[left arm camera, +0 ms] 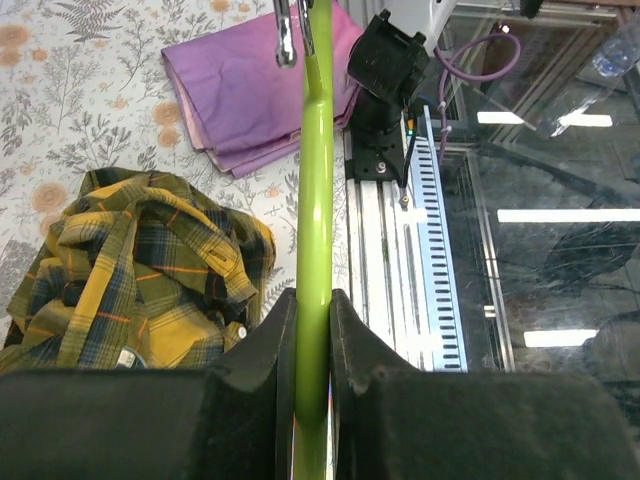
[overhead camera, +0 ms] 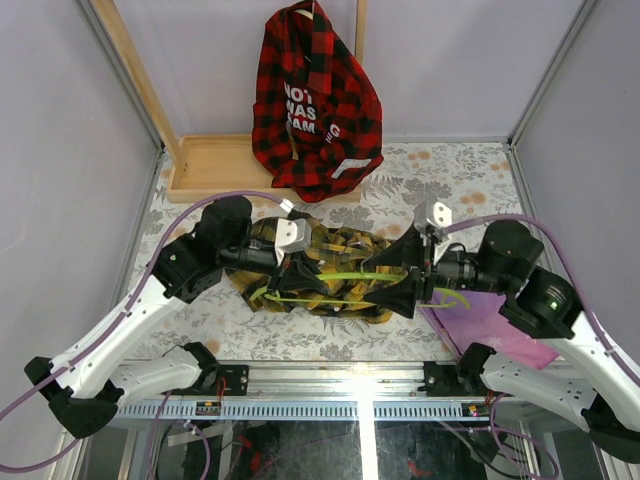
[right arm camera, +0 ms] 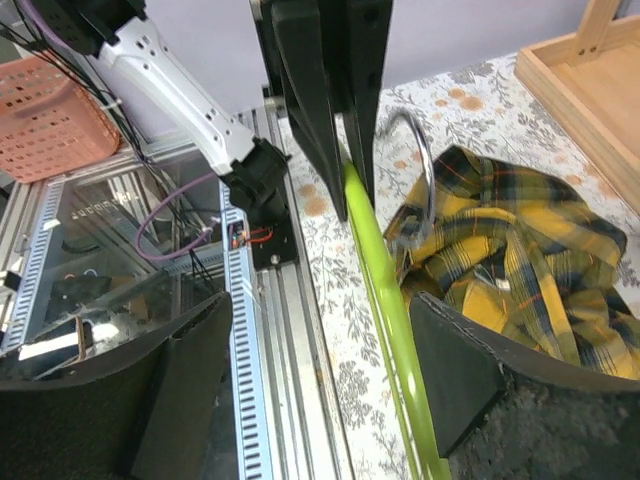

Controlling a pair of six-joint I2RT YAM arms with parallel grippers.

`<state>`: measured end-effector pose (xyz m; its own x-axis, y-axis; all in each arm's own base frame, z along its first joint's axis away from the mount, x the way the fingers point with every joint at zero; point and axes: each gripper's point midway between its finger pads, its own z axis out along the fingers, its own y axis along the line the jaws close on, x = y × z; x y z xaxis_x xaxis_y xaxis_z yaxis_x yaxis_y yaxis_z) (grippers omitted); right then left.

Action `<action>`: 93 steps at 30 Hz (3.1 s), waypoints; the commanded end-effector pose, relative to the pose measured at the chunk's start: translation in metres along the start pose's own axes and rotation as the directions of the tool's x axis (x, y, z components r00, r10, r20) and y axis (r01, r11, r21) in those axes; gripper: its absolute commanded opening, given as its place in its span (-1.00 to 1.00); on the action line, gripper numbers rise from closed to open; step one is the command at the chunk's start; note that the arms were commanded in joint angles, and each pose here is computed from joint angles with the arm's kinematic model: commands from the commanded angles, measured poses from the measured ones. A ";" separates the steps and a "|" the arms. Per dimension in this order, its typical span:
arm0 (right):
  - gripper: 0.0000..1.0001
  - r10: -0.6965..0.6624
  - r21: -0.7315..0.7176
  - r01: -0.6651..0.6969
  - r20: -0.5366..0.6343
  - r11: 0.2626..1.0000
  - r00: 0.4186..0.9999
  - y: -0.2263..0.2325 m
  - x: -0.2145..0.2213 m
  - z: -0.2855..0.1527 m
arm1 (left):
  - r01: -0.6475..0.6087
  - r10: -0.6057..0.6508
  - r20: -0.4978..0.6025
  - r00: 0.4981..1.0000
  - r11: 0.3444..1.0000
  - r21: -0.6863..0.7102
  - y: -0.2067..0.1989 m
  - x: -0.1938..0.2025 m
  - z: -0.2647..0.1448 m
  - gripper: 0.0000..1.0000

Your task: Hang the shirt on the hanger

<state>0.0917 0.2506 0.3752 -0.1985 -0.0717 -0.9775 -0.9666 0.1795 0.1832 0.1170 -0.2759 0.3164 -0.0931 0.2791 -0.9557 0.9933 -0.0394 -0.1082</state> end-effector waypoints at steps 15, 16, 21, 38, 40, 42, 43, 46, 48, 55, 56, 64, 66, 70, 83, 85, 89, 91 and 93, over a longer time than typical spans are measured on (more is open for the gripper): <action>0.49 0.030 0.108 -0.005 -0.230 0.994 0.973 -0.003 0.055 -0.040 | -0.094 0.094 -0.042 0.995 0.996 -0.003 -0.024 -0.019 -0.031 -1.00; 0.46 0.030 0.116 -0.003 -0.237 0.993 0.971 -0.005 0.057 -0.041 | -0.093 0.093 -0.040 0.995 0.996 0.002 -0.026 -0.019 -0.032 -1.00; 0.03 0.036 0.113 -0.008 -0.246 0.994 0.969 -0.008 0.062 -0.036 | -0.088 0.089 -0.040 0.995 0.996 0.025 -0.031 -0.020 -0.033 -1.00; -1.00 0.001 0.149 0.020 -0.140 0.989 0.990 -0.011 0.035 -0.035 | -0.085 0.097 0.049 0.994 0.977 -0.197 0.008 -0.038 -0.031 0.24; -1.00 0.011 0.198 0.011 -0.108 0.980 0.994 -0.018 0.030 -0.037 | -0.078 0.100 0.073 0.992 0.963 -0.256 0.018 -0.042 -0.033 0.28; -1.00 0.038 0.274 -0.014 -0.082 0.962 0.996 -0.030 0.026 -0.038 | -0.046 0.087 0.107 0.990 0.939 -0.342 0.033 -0.046 -0.036 0.40; -1.00 0.058 0.314 -0.031 -0.076 0.949 0.995 -0.038 0.026 -0.037 | -0.012 0.071 0.133 0.989 0.917 -0.398 0.043 -0.049 -0.039 0.48; -1.00 0.126 0.406 -0.089 -0.064 0.909 0.990 -0.056 0.028 -0.032 | 0.111 0.043 0.255 0.966 0.822 -0.559 0.071 -0.063 -0.056 0.71; -1.00 0.149 0.405 -0.113 -0.059 0.907 0.987 -0.060 0.028 -0.024 | 0.139 0.053 0.294 0.954 0.793 -0.593 0.077 -0.065 -0.062 0.76; -1.00 0.183 0.450 -0.173 0.023 0.876 0.983 -0.078 0.020 -0.008 | 0.223 0.056 0.369 0.928 0.711 -0.667 0.087 -0.070 -0.082 0.88; -1.00 0.191 0.482 -0.182 0.032 0.857 0.981 -0.085 0.020 -0.008 | 0.247 0.044 0.382 0.923 0.695 -0.676 0.089 -0.068 -0.084 0.91; -1.00 0.189 0.556 -0.186 0.053 0.810 0.981 -0.110 0.030 0.002 | 0.486 -0.186 0.456 0.870 0.476 -0.733 0.123 -0.022 -0.086 1.00; -1.00 0.176 0.554 -0.189 0.078 0.811 0.981 -0.112 0.030 0.003 | 0.503 -0.234 0.446 0.864 0.436 -0.746 0.128 -0.008 -0.082 1.00; -1.00 0.196 0.559 -0.206 0.080 0.803 0.977 -0.114 0.037 0.005 | 0.523 -0.302 0.433 0.849 0.367 -0.769 0.137 0.020 -0.077 1.00; -1.00 0.212 0.754 -0.171 0.043 0.634 0.976 -0.130 0.039 -0.048 | 0.537 -0.537 0.348 0.768 0.245 -0.807 0.140 0.131 -0.045 0.68; -1.00 0.192 0.738 -0.151 0.029 0.658 0.981 -0.122 0.033 -0.054 | 0.541 -0.563 0.345 0.751 0.225 -0.810 0.142 0.146 -0.039 0.62; -1.00 0.152 0.699 -0.111 0.003 0.707 0.988 -0.105 0.025 -0.066 | 0.517 -0.594 0.327 0.735 0.179 -0.837 0.147 0.169 -0.037 0.44; -1.00 0.136 0.678 -0.086 -0.022 0.730 0.990 -0.098 0.025 -0.071 | 0.503 -0.603 0.319 0.732 0.161 -0.849 0.150 0.177 -0.036 0.29; -1.00 0.132 0.658 -0.066 -0.051 0.750 0.990 -0.090 0.028 -0.076 | 0.496 -0.618 0.305 0.725 0.160 -0.854 0.151 0.183 -0.033 0.11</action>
<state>0.1763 0.1635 0.3158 -0.3951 -0.0681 -0.9161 -0.5287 0.8324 0.1661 0.2426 -0.1972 0.1371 -0.7141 -0.0322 -0.6993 0.2052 0.9455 -0.2530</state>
